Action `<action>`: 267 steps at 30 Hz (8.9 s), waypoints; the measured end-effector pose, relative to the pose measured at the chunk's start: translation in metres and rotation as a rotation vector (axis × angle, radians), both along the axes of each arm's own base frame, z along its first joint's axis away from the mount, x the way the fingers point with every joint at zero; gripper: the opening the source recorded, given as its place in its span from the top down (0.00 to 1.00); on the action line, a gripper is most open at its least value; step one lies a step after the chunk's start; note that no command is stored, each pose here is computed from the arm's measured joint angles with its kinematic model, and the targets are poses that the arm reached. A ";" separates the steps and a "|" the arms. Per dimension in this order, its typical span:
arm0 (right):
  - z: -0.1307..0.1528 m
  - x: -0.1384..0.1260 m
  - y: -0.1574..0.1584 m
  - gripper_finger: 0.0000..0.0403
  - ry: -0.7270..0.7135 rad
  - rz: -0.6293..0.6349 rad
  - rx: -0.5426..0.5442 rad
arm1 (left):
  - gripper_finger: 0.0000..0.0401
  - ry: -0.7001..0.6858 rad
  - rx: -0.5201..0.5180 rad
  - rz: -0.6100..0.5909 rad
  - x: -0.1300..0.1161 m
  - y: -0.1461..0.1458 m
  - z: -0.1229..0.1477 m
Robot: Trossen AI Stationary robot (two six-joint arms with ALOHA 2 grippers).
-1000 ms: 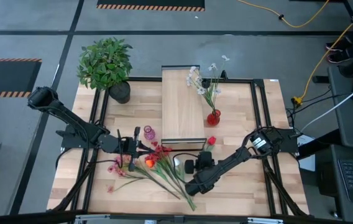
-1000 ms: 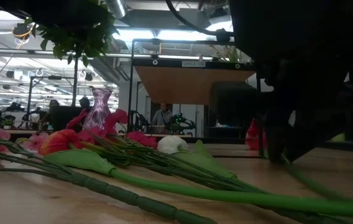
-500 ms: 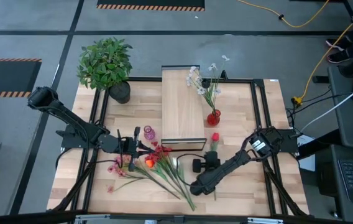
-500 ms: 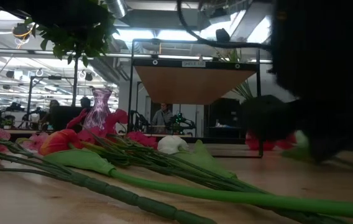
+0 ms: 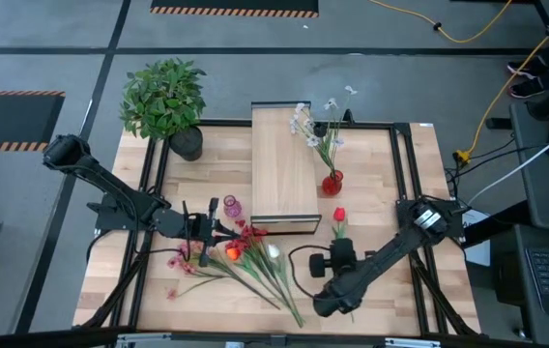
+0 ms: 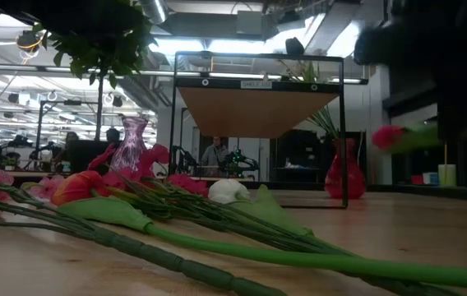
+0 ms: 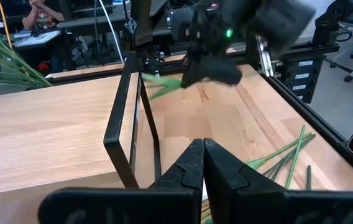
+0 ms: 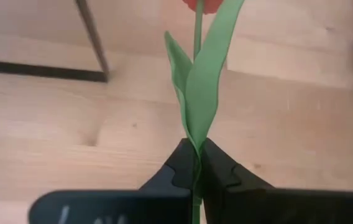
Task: Pick and place flowers into a vace then onto a shelf
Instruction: Put the red tulip into the red vase, then put the pink flowers into the violet vase
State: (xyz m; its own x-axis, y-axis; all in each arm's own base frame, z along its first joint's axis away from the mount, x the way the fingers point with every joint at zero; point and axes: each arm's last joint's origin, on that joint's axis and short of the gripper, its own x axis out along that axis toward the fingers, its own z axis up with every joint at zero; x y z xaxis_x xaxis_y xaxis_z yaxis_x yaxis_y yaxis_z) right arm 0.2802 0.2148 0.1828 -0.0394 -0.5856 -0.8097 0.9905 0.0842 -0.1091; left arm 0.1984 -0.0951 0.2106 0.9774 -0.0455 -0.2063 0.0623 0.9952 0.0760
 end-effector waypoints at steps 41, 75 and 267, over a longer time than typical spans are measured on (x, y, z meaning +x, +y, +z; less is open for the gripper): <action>0.073 -0.109 -0.097 0.98 -0.471 0.648 -0.171 | 0.99 -0.003 0.054 -0.008 0.000 0.000 0.000; 0.071 -0.177 -0.162 0.99 -0.705 1.206 -0.778 | 0.99 -0.006 0.002 0.172 0.010 0.026 0.000; 0.023 -0.102 -0.273 0.57 -0.870 1.264 -1.045 | 0.99 -0.003 0.009 0.156 0.010 0.027 0.000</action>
